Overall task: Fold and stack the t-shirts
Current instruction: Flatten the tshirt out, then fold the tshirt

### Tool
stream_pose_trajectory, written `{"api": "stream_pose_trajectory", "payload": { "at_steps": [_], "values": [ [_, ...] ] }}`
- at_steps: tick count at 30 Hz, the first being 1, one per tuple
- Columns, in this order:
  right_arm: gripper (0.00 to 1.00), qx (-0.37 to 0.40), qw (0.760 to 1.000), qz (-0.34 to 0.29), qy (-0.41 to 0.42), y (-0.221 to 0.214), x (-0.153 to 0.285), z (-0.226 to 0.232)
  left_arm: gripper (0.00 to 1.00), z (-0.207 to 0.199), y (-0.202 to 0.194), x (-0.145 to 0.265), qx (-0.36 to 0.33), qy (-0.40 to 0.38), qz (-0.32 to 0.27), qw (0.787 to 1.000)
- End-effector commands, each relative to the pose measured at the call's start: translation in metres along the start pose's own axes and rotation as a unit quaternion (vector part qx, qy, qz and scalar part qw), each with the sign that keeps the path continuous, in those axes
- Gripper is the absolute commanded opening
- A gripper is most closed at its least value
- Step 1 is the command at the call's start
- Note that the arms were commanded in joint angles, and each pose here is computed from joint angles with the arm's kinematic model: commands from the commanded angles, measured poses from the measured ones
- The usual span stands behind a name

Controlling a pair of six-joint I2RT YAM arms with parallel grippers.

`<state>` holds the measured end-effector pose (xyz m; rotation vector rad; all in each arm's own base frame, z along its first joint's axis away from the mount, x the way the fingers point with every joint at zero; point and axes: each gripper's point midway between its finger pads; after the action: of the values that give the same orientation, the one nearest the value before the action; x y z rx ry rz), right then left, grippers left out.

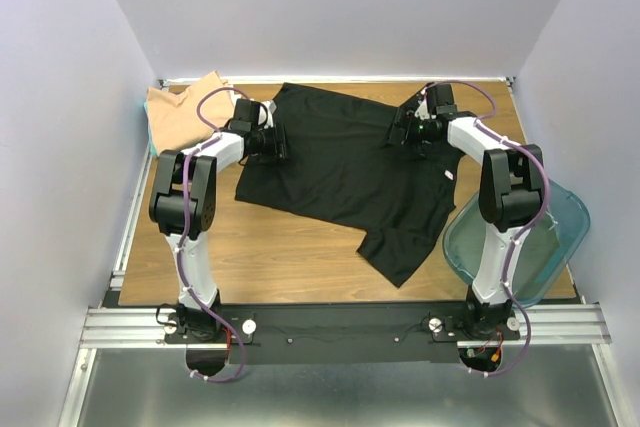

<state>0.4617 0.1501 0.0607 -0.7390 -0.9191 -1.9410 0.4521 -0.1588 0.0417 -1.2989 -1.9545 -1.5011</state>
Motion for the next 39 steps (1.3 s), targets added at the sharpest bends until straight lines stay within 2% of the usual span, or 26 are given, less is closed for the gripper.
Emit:
{"api": "stream_pose_trajectory", "payload": {
  "at_steps": [1, 17, 23, 27, 29, 35, 39],
  "values": [
    [1.0, 0.003, 0.999, -0.001, -0.036, -0.001, -0.012, -0.02, 0.68, 0.009, -0.007, -0.011, 0.008, 0.017, 0.007, 1.0],
    [1.0, -0.008, 0.999, 0.007, -0.049, 0.009, -0.046, -0.032, 0.69, 0.029, 0.021, -0.03, -0.005, 0.048, 0.011, 0.999],
    [1.0, 0.001, 1.0, -0.005, -0.028, 0.021, -0.037, -0.015, 0.69, 0.011, 0.058, 0.006, -0.026, 0.045, -0.046, 0.998],
    [1.0, 0.007, 1.0, -0.016, -0.018, 0.03, -0.025, -0.004, 0.7, 0.003, 0.084, 0.062, -0.035, 0.083, -0.112, 0.99],
    [1.0, 0.008, 1.0, -0.021, -0.016, 0.032, -0.02, 0.0, 0.7, 0.01, 0.08, 0.077, -0.027, 0.106, -0.121, 0.987],
    [1.0, 0.013, 0.999, -0.041, -0.004, 0.032, 0.015, 0.017, 0.66, 0.048, 0.021, 0.095, 0.013, 0.155, -0.087, 0.984],
    [1.0, 0.016, 0.999, -0.045, -0.002, 0.019, 0.038, 0.02, 0.59, 0.074, -0.015, 0.101, 0.042, 0.178, -0.07, 0.981]
  ]
}}
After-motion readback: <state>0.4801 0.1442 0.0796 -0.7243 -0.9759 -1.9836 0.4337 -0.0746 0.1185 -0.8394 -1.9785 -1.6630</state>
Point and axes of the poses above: each gripper's point midway between its finger pads, its own x axis back along the fingers, its own z axis along the line the jaws close on, y = z × x, and after that the axes turned 8 degrees about -x, right-handed
